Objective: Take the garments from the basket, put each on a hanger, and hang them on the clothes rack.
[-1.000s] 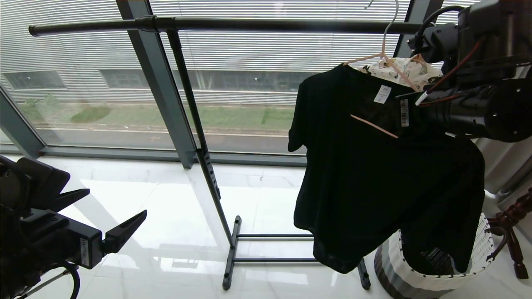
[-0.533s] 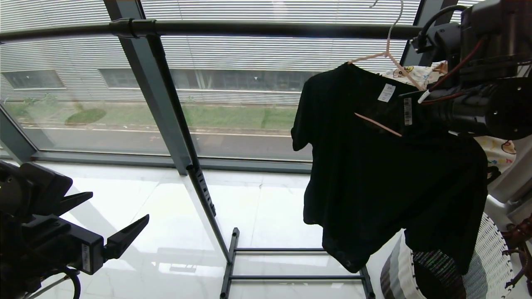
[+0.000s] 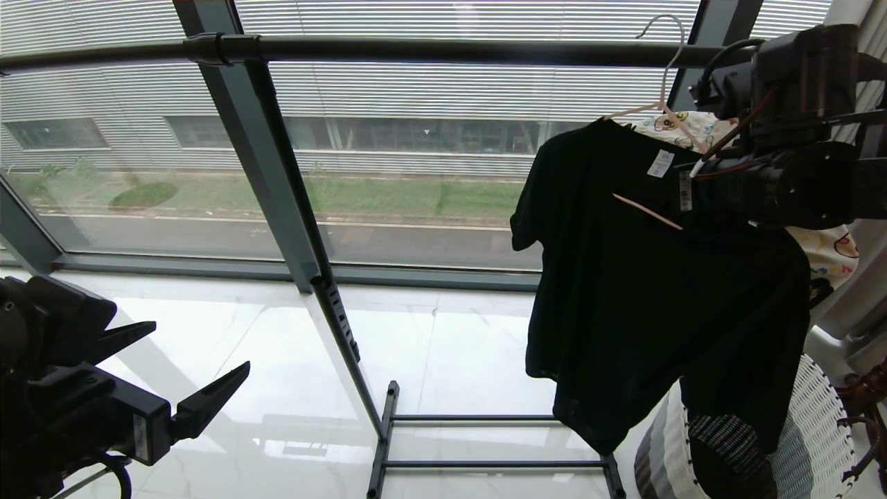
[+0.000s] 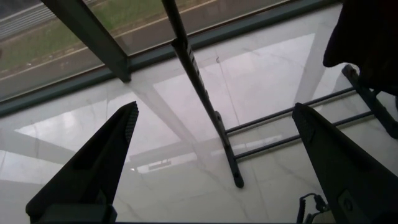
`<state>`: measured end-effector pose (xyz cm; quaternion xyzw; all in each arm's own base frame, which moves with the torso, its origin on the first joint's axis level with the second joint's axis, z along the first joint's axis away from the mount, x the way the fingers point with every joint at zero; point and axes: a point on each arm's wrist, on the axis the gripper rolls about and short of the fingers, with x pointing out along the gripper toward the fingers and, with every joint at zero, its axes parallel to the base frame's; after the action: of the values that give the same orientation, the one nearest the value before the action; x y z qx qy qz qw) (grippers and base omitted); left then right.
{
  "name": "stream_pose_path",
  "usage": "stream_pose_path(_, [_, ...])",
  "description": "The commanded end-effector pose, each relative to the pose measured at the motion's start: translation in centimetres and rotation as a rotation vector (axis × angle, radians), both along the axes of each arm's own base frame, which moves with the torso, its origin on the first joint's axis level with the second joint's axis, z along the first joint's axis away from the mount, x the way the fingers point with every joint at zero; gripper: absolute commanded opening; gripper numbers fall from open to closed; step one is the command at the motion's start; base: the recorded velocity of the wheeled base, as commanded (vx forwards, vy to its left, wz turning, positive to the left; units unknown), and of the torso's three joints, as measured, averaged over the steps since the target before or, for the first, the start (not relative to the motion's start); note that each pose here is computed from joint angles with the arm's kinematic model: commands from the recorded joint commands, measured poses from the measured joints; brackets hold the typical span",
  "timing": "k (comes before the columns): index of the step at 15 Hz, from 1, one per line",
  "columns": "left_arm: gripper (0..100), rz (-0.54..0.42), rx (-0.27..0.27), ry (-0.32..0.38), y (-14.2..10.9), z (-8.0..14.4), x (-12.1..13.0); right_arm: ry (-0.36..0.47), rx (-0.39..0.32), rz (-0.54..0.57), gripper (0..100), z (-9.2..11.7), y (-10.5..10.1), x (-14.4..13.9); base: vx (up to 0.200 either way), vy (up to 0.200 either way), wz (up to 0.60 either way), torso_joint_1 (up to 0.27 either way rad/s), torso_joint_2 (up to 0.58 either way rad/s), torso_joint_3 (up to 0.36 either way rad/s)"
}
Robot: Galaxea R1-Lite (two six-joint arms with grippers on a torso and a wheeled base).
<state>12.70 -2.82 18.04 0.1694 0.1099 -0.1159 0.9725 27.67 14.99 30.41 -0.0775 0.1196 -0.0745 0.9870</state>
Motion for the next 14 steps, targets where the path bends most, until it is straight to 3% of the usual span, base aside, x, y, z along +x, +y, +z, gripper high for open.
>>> stream_pose_path(1, [100, 0.002, 0.0, -0.003, 0.0, 0.0, -0.1, 0.025, -0.014, -0.012, 0, -0.9, 0.1, 0.9, 0.0, 0.0, 0.0, 0.0, 0.0, 0.0])
stream_pose_path(9, [100, 0.001, 0.002, -0.002, 0.0, -0.1, -0.2, 0.021, -0.013, -0.017, 0, -1.2, 0.3, 1.5, 0.0, 0.0, 0.0, 0.0, 0.0, 0.0])
stream_pose_path(10, [100, 0.002, 0.0, -0.003, 0.0, 0.0, -0.2, 0.013, -0.005, -0.016, 100, -0.9, 0.2, 1.2, 0.0, 0.0, 0.0, 0.0, 0.0, 0.0])
stream_pose_path(14, [100, 0.002, -0.004, -0.012, 0.2, -0.2, -0.7, -0.045, 0.032, 0.004, 100, 1.4, -1.1, -2.0, 0.0, 0.0, 0.0, 0.0, 0.0, 0.0])
